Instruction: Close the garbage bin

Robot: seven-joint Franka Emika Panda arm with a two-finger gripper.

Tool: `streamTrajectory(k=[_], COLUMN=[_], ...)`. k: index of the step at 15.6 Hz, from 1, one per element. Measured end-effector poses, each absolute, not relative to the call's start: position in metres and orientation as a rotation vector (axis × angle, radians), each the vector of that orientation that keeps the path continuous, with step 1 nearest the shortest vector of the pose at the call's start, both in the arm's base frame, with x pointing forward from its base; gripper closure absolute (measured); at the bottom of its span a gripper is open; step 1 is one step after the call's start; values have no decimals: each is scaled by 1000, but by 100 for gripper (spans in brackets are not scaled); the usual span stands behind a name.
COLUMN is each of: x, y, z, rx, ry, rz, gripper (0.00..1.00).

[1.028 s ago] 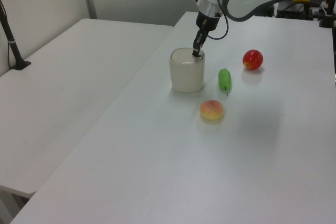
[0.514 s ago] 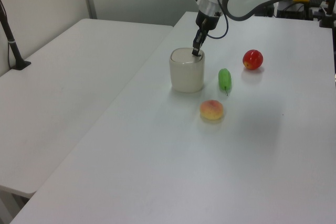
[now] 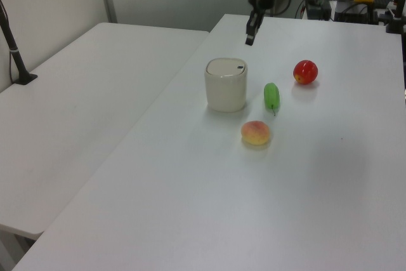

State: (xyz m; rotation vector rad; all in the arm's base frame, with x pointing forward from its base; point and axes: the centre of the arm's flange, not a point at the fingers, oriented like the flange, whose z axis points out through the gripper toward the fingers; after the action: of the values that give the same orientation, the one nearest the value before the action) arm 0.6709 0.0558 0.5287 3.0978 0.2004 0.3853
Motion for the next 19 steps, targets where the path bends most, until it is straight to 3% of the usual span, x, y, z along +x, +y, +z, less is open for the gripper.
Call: streamTrajectory(k=[6, 13, 19], x=[618, 576, 573], y=[50, 45, 30], z=[568, 605, 604], rx=[3085, 3075, 3066], ry=[201, 191, 156], rz=[72, 12, -3], gripper=[99, 97, 43])
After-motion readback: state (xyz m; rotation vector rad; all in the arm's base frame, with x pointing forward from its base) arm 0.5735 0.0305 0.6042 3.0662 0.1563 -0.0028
